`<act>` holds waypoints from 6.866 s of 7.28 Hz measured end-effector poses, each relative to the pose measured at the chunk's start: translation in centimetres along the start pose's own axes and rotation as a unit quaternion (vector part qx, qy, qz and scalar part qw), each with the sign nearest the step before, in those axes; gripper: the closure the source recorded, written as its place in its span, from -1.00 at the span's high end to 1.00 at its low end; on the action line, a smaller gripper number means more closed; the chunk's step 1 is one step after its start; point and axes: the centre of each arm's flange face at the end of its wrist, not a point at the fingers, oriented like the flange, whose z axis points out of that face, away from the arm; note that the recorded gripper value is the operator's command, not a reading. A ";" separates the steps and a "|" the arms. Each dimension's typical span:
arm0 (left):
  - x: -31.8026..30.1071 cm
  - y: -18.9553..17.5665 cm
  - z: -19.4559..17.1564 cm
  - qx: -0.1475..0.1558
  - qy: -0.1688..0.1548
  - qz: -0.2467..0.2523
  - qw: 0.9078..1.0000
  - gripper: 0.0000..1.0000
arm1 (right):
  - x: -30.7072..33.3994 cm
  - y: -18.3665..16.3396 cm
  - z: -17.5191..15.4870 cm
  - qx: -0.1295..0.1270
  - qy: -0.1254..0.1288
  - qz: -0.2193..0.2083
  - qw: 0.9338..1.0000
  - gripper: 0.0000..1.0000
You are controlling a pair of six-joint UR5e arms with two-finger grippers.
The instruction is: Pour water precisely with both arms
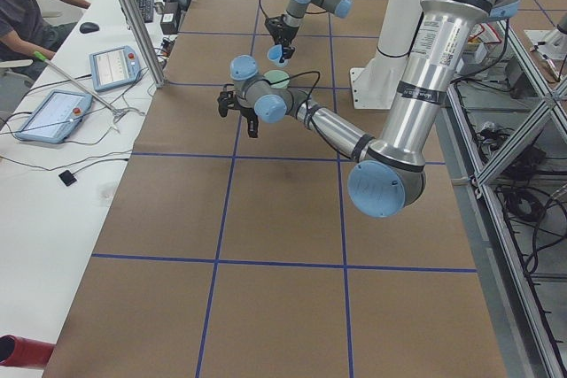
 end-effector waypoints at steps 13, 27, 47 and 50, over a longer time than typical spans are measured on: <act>-0.6 0.2 0.2 -0.002 -0.003 0.001 1.000 0.32 | -6.7 -4.0 0.0 -0.101 0.207 -0.337 0.913 -1.00; -1.1 0.3 0.4 0.000 -0.008 -0.002 1.000 0.32 | -9.2 -6.2 2.1 -0.232 0.282 -0.602 0.710 -1.00; -0.4 0.4 0.0 0.004 -0.004 -0.001 1.000 0.33 | 47.0 27.2 1.2 0.124 -0.036 0.210 0.969 -1.00; -0.2 0.4 -0.2 0.005 -0.002 0.000 1.000 0.35 | 45.1 28.3 2.9 0.133 -0.047 0.201 0.969 -1.00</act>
